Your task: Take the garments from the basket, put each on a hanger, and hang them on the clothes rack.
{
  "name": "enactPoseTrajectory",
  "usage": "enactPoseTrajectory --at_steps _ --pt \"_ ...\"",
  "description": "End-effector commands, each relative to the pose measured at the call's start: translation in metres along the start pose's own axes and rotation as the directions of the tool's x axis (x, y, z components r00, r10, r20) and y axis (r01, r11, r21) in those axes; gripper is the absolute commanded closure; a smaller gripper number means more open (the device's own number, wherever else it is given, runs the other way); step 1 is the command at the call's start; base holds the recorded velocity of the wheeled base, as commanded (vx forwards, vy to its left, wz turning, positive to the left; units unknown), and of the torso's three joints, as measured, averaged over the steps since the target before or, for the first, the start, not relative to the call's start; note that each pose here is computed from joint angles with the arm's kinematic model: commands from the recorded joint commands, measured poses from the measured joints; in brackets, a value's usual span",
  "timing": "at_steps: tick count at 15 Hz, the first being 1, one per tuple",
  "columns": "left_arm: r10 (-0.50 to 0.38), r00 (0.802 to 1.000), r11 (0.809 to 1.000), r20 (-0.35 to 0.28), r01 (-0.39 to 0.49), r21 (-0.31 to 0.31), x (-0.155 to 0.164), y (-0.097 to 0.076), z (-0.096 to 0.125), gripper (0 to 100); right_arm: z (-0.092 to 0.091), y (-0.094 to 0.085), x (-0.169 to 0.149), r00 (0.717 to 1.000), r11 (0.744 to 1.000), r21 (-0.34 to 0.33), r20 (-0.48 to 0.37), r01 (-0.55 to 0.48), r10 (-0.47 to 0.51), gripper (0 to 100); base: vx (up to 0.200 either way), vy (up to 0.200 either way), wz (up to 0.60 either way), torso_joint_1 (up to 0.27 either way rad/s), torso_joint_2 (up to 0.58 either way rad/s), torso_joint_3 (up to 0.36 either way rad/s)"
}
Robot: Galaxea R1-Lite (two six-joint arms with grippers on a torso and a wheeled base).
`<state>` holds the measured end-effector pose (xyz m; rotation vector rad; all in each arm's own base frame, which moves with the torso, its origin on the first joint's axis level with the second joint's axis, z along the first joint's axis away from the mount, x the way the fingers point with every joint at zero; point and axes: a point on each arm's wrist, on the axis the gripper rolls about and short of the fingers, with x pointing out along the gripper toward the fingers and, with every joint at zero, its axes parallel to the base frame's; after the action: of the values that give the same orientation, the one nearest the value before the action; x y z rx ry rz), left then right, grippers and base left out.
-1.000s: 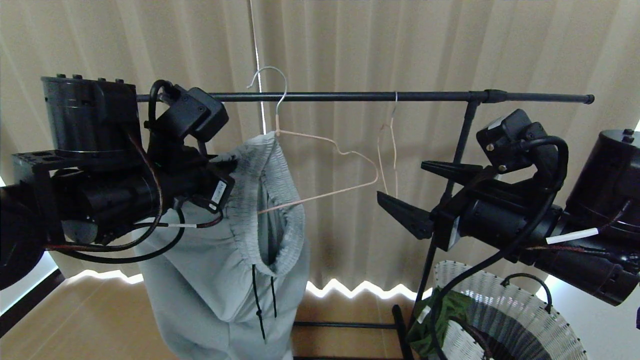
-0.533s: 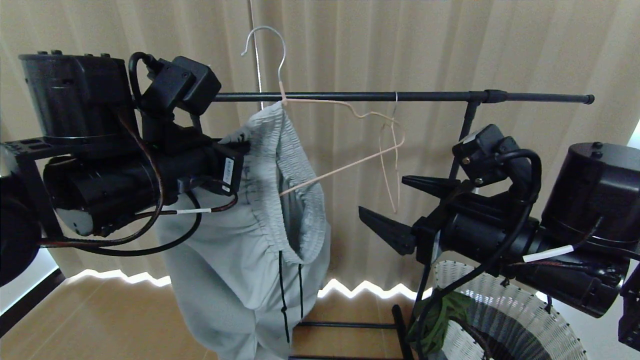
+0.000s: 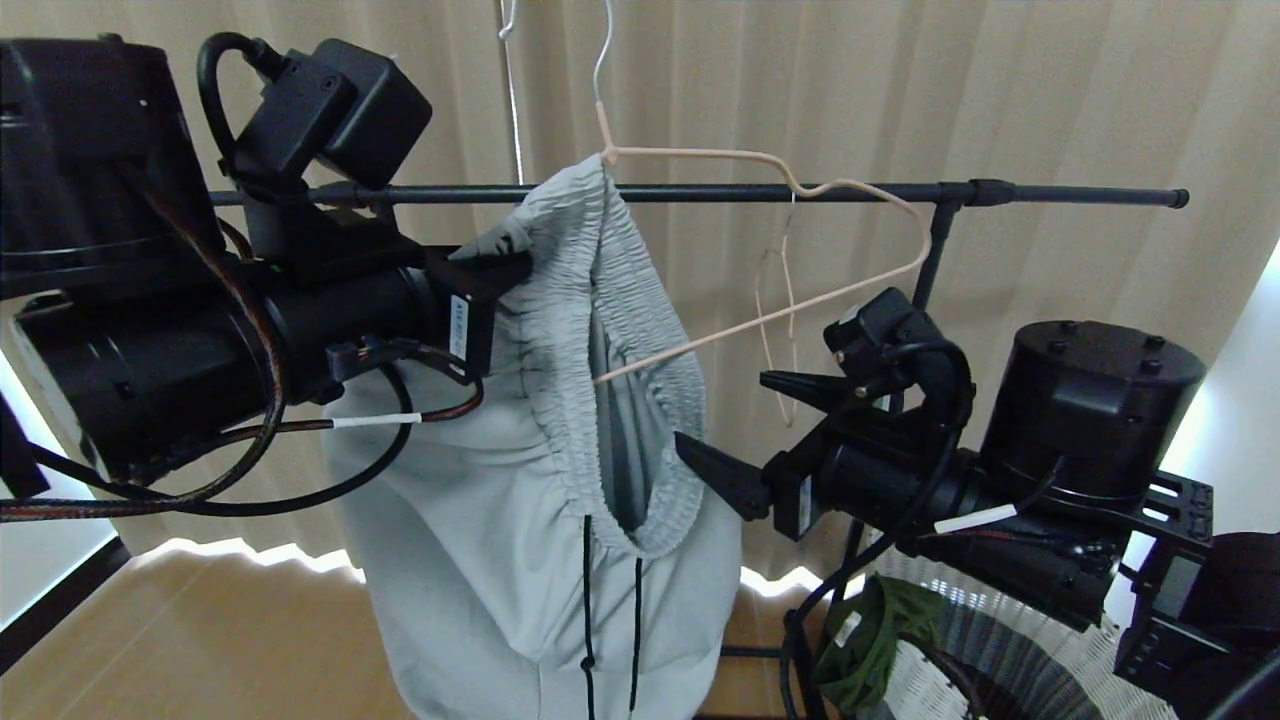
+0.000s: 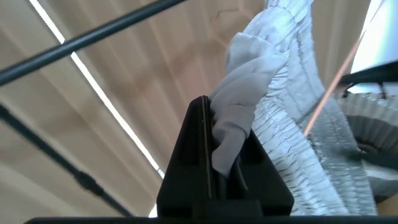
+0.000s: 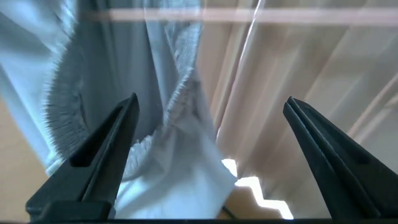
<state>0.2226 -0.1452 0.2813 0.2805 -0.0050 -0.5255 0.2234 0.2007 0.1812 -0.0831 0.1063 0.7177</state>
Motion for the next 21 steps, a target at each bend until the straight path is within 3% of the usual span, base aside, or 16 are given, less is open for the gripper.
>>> enactPoseTrajectory --at_steps 1,4,5,10,14,18,20,21 --pt "-0.015 1.000 1.000 0.015 0.015 0.001 -0.003 -0.004 0.004 100 -0.009 0.001 0.007 1.000 1.000 -0.001 -0.027 -0.001 0.001 0 0.000 0.000 0.00 0.000 0.00 0.000" --pt "-0.020 1.000 1.000 0.021 0.020 0.001 -0.003 -0.005 0.005 100 -0.010 0.001 0.006 0.999 1.000 -0.002 -0.032 -0.003 0.003 0 0.000 0.000 0.00 0.000 0.00 0.000" --pt "-0.018 0.999 1.000 0.028 0.018 0.001 -0.004 -0.005 0.007 100 -0.010 0.001 0.005 0.999 1.000 -0.002 -0.032 -0.003 0.003 100 0.000 0.000 0.00 0.000 0.00 0.000" --pt "-0.013 0.999 1.000 0.038 0.013 0.001 -0.007 -0.003 0.009 100 -0.010 -0.002 0.001 0.999 1.000 -0.001 -0.033 0.026 -0.026 100 0.000 0.000 0.00 0.000 0.00 0.000" --pt "-0.003 0.999 1.000 0.035 0.003 0.002 -0.011 -0.001 0.008 100 -0.001 -0.032 -0.008 0.991 0.991 0.011 -0.003 0.135 -0.135 100 0.000 0.000 0.00 0.000 0.00 0.000" --pt "-0.005 1.000 1.000 0.023 0.005 0.011 -0.014 -0.002 0.005 100 0.005 -0.071 -0.014 0.964 0.964 0.026 0.019 0.265 -0.265 100 0.000 0.000 0.00 0.000 0.00 0.000" --pt "0.024 1.000 0.996 -0.005 -0.023 0.082 -0.017 0.005 -0.004 100 0.011 -0.089 -0.015 0.946 0.947 0.034 0.041 0.321 -0.322 100 0.000 0.000 0.00 0.000 0.00 0.000" --pt "0.045 0.998 0.987 -0.034 -0.039 0.155 -0.017 0.010 -0.013 100 0.015 -0.098 -0.015 0.936 0.938 0.037 0.052 0.346 -0.347 100 0.000 0.000 0.00 0.000 0.00 0.000"
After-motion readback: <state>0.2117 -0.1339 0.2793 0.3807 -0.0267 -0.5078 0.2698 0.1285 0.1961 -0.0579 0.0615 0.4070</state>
